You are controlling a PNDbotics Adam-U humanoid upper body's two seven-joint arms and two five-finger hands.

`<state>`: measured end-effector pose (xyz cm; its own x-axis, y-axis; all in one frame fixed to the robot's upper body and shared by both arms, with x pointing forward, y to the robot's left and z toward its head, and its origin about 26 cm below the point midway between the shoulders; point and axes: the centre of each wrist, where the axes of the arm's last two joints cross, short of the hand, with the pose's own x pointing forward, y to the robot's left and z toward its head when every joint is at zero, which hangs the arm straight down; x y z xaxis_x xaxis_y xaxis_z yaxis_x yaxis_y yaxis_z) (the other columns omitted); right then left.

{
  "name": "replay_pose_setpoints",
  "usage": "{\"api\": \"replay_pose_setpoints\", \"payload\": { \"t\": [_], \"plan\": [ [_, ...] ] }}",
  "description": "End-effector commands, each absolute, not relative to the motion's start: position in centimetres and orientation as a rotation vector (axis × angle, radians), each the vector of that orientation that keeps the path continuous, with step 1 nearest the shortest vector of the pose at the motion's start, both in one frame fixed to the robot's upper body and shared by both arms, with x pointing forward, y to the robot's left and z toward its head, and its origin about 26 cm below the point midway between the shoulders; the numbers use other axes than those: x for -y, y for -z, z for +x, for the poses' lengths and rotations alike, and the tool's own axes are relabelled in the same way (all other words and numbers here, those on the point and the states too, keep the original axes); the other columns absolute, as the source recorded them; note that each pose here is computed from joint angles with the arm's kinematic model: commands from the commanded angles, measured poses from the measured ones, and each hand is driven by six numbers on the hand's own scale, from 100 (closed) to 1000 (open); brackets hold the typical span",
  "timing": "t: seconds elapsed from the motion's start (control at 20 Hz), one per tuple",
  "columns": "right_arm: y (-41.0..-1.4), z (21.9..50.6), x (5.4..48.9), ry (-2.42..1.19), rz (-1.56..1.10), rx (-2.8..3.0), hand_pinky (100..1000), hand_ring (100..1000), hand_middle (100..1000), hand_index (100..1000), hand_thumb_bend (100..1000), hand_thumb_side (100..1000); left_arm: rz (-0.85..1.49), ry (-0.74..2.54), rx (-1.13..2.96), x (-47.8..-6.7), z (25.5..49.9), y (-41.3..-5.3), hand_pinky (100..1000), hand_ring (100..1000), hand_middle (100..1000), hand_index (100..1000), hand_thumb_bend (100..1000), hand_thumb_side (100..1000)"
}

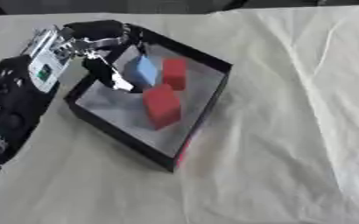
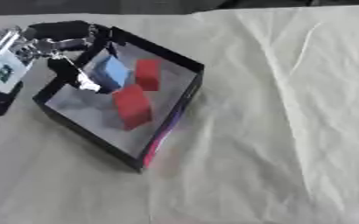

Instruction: Pick up objects on the table and place them in the box.

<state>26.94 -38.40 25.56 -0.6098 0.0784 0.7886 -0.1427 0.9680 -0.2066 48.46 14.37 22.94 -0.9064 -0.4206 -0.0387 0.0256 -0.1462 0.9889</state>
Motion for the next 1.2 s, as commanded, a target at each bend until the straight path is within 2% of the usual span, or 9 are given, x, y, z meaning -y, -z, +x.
{"api": "replay_pose_setpoints", "payload": {
  "t": [0.05, 0.1, 0.15, 0.2, 0.3, 0.4, 0.6, 0.85, 1.2],
  "plan": [
    [-26.8, 26.7, 38.6, -0.343, 0.022, 2.222, 965, 661, 623, 788, 100, 545, 0.408, 2.537, 1.703, -15.3, 48.3, -25.1, 903, 908, 857, 934, 610, 802],
    [-26.8, 26.7, 38.6, -0.343, 0.023, 2.222, 965, 661, 623, 787, 100, 546, 0.415, 2.529, 1.716, -15.5, 48.3, -25.3, 898, 902, 851, 928, 508, 605],
    [-26.8, 26.7, 38.5, -0.341, 0.024, 2.221, 965, 661, 623, 787, 100, 546, 0.426, 2.506, 1.749, -15.9, 48.2, -25.7, 895, 898, 846, 922, 424, 500],
    [-26.8, 26.7, 38.5, -0.340, 0.026, 2.221, 965, 661, 623, 787, 100, 547, 0.432, 2.483, 1.782, -16.4, 48.2, -26.0, 894, 889, 836, 907, 252, 413],
    [-27.0, 26.7, 38.4, -0.343, 0.033, 2.224, 964, 662, 624, 788, 100, 546, 0.396, 2.300, 1.982, -18.4, 47.8, -26.3, 877, 859, 809, 891, 100, 323],
    [-27.3, 26.8, 38.3, -0.346, 0.038, 2.233, 963, 664, 625, 788, 100, 525, 0.317, 1.943, 2.231, -20.7, 46.9, -26.2, 876, 845, 796, 878, 100, 443],
    [-27.4, 26.8, 38.1, -0.343, 0.046, 2.244, 963, 667, 628, 793, 100, 544, 0.130, 1.220, 2.467, -25.0, 44.0, -27.0, 888, 826, 799, 875, 100, 552],
    [-27.2, 26.7, 37.9, -0.343, 0.031, 2.256, 962, 670, 631, 795, 100, 540, -0.026, 0.679, 2.508, -30.1, 40.0, -27.7, 892, 818, 794, 876, 100, 589],
    [-26.3, 26.8, 37.8, -0.366, -0.004, 2.247, 958, 669, 631, 803, 100, 532, -0.102, 0.351, 2.495, -34.0, 35.5, -26.2, 888, 809, 789, 906, 100, 596]
  ]
}}
